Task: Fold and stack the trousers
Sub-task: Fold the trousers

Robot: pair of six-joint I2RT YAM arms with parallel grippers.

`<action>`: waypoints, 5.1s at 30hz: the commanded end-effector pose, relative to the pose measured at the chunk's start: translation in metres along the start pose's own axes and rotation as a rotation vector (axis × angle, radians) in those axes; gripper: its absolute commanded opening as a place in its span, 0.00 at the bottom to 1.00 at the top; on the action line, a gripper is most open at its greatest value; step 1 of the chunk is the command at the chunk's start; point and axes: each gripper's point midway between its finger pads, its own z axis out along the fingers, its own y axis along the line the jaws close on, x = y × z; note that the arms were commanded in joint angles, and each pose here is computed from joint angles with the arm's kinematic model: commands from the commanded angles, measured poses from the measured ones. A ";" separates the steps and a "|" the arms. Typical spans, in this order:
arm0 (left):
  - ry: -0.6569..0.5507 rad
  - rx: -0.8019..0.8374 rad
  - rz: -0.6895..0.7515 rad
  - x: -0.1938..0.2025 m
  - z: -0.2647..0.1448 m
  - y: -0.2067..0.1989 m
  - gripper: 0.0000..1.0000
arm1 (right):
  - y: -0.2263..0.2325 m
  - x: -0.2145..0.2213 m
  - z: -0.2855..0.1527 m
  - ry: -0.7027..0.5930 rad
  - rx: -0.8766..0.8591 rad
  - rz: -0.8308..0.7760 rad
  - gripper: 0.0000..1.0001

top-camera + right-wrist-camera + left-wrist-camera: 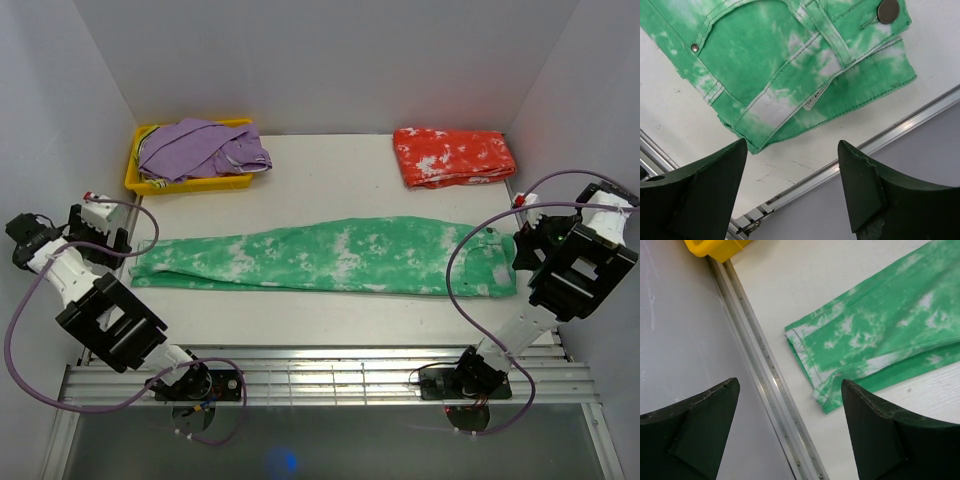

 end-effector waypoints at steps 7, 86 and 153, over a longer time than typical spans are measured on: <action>0.210 0.042 -0.494 0.029 0.021 0.007 0.83 | 0.015 -0.046 0.030 -0.030 -0.057 0.139 0.71; 0.262 0.309 -0.543 -0.004 0.120 -0.075 0.00 | 0.182 -0.117 0.188 0.230 -0.329 -0.326 0.61; 0.331 0.444 0.441 0.037 0.087 -0.151 0.33 | 0.208 -0.123 0.164 0.246 -0.241 -0.576 0.08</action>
